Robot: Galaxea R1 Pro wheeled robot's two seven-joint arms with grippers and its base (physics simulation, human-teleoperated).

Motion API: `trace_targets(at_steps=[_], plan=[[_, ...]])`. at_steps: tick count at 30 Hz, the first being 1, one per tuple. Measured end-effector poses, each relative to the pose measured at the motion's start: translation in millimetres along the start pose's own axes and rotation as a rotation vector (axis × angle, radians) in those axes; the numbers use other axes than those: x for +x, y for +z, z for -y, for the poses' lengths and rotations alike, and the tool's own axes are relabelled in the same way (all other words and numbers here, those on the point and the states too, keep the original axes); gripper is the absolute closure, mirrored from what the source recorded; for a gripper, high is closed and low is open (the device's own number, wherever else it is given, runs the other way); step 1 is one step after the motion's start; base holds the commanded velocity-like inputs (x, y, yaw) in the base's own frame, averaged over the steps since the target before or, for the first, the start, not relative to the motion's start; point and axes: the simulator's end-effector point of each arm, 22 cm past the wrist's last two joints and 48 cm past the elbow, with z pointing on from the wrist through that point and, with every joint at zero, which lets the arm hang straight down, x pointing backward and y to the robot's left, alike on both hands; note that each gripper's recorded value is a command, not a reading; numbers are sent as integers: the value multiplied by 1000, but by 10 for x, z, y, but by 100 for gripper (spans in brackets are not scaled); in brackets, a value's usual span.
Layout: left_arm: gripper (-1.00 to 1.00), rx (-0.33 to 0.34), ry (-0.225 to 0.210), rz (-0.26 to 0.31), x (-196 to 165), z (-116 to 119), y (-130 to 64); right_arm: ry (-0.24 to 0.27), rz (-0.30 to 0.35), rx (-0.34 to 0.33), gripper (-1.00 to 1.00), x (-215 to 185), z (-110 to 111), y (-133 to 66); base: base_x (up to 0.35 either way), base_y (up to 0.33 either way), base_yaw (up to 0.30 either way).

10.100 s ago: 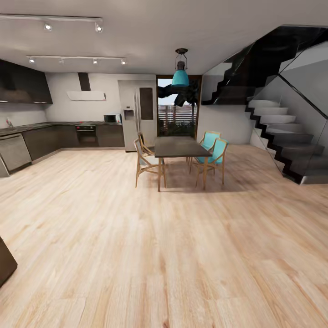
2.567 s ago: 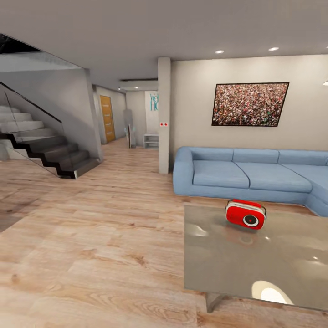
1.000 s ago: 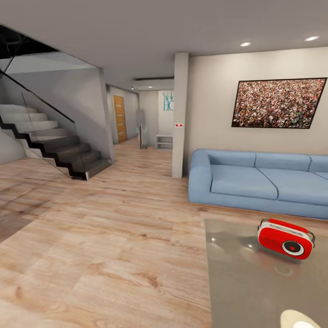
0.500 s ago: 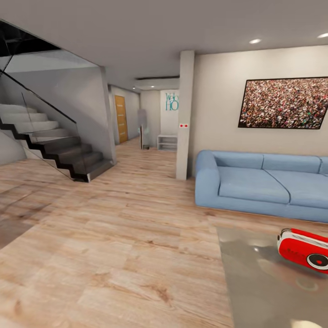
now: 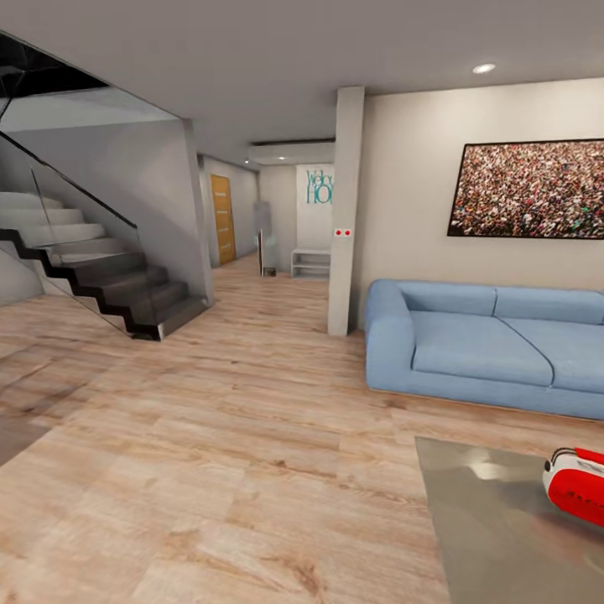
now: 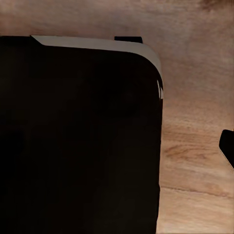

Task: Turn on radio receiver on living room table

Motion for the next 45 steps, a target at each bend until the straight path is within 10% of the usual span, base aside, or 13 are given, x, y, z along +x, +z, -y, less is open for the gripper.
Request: trace_targets(at_steps=[45], plan=[[-100,-2,0,0,-1,-4,0,-3,2,2,-100,-3,5,0,322,41,0]])
